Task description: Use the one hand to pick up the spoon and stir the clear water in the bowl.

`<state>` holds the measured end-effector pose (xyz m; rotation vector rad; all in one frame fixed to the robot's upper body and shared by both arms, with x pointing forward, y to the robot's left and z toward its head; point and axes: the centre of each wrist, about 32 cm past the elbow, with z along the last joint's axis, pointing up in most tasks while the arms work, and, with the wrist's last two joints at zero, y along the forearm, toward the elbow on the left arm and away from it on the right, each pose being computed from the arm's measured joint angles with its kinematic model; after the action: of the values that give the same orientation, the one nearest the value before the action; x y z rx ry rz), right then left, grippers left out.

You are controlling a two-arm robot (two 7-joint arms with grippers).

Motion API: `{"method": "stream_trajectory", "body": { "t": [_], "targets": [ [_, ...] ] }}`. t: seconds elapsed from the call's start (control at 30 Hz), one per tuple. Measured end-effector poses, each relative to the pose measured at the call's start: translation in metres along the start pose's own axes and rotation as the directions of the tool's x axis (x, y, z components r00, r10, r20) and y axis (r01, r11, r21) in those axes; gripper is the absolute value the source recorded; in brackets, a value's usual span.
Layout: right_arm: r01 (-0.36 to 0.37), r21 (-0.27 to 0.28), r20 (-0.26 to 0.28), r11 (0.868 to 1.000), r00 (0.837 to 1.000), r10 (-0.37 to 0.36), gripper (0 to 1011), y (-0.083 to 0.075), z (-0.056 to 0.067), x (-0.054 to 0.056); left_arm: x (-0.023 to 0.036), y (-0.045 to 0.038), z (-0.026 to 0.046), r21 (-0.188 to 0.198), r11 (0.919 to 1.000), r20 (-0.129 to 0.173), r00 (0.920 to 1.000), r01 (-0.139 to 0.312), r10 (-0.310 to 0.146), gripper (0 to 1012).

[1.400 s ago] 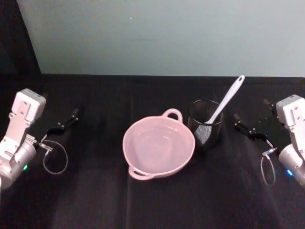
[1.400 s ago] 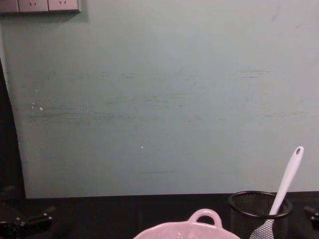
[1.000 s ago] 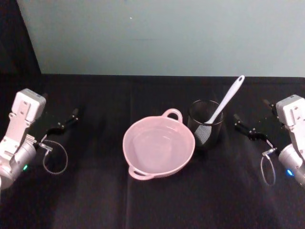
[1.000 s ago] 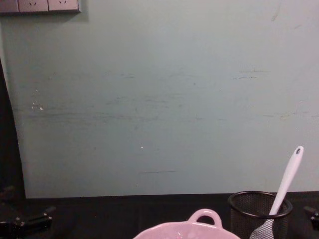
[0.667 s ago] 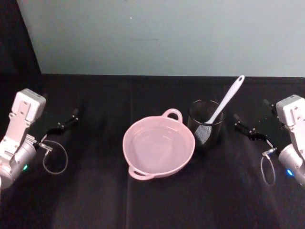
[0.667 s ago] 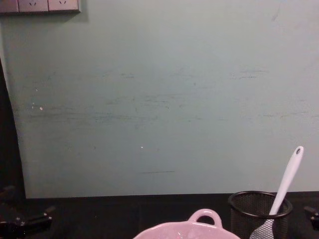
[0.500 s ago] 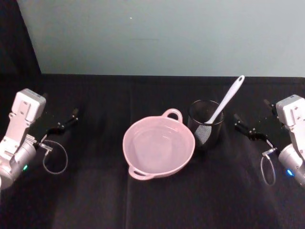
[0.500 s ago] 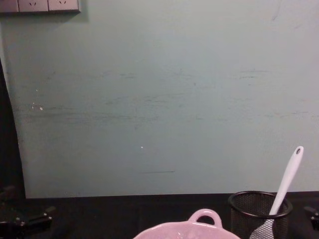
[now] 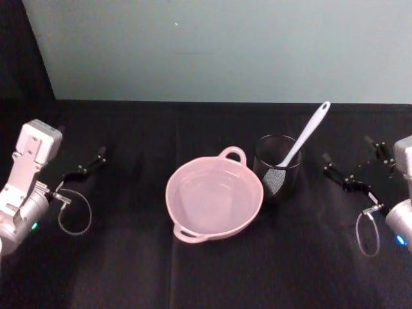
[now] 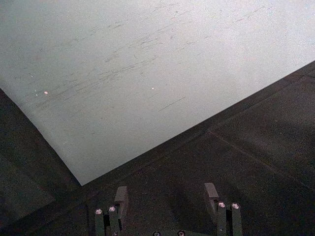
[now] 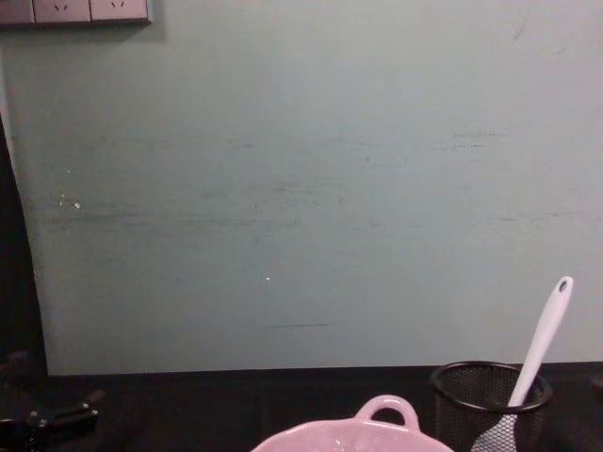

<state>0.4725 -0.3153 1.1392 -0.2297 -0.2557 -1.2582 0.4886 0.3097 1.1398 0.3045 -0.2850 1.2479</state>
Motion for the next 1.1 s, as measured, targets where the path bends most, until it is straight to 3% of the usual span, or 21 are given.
{"method": "stream_trajectory", "body": {
  "t": [0.23,0.4,0.47,0.5,0.6,0.63,0.7,0.73,0.83,0.87,0.9,0.93,1.0,1.1],
  "targets": [
    [-0.009,0.054,-0.155,0.999,0.988,0.018,1003,-0.008,0.012,0.004,0.0000,0.0000,0.0000,0.000,1.0000,0.000,1.0000,0.000,0.000,1011],
    [-0.048,0.086,-0.319,0.995,0.945,0.073,1003,-0.001,0.022,0.009,0.0000,0.0000,0.0000,0.000,1.0000,0.000,1.0000,0.000,0.000,1011],
    [-0.072,0.095,-0.397,0.993,0.912,0.104,1002,0.005,0.024,0.010,0.0000,0.0000,0.0000,0.000,1.0000,0.000,1.0000,0.000,0.000,1011],
    [-0.090,0.102,-0.448,0.991,0.885,0.127,1003,0.011,0.025,0.011,0.0000,0.0000,0.0000,0.000,1.0000,0.000,1.0000,0.000,0.000,1011],
    [-0.110,0.107,-0.527,0.988,0.837,0.151,1003,0.020,0.025,0.013,0.0000,0.0000,0.0000,0.000,1.0000,0.000,1.0000,0.000,0.000,1011],
    [-0.122,0.111,-0.585,0.986,0.794,0.164,1003,0.027,0.024,0.014,0.0000,0.0000,0.0000,0.000,1.0000,0.000,1.0000,0.000,0.000,1011],
    [-0.131,0.114,-0.640,0.985,0.748,0.174,1003,0.034,0.024,0.015,0.0000,0.0000,0.0000,0.000,1.0000,0.000,1.0000,0.000,0.000,1011],
    [-0.143,0.115,-0.697,0.983,0.693,0.183,1003,0.040,0.024,0.017,0.0000,0.0000,0.0000,0.000,1.0000,0.000,1.0000,0.000,0.000,1011],
    [-0.156,0.110,-0.774,0.982,0.607,0.183,1003,0.048,0.026,0.020,0.0000,0.0000,0.0000,0.000,1.0000,0.000,1.0000,0.000,0.000,1011],
    [-0.165,0.109,-0.813,0.980,0.552,0.183,1003,0.052,0.027,0.021,0.0000,0.0000,0.0000,0.000,1.0000,0.000,1.0000,0.000,0.000,1011],
    [-0.170,0.108,-0.829,0.980,0.529,0.183,1003,0.054,0.028,0.022,0.0000,0.0000,0.0000,0.000,1.0000,0.000,1.0000,0.000,0.000,1011],
    [-0.180,0.106,-0.854,0.978,0.487,0.182,1003,0.057,0.029,0.023,0.0000,0.0000,0.0000,0.000,1.0000,0.000,1.0000,0.000,0.000,1011],
    [-0.190,0.106,-0.873,0.976,0.453,0.183,1003,0.059,0.029,0.025,0.0000,0.0000,0.0000,0.000,1.0000,0.000,1.0000,0.000,0.000,1011],
    [-0.202,0.107,-0.889,0.973,0.420,0.185,1003,0.063,0.030,0.026,0.0000,0.0000,0.0000,0.000,1.0000,0.000,1.0000,0.000,0.000,1011]
  ]
}}
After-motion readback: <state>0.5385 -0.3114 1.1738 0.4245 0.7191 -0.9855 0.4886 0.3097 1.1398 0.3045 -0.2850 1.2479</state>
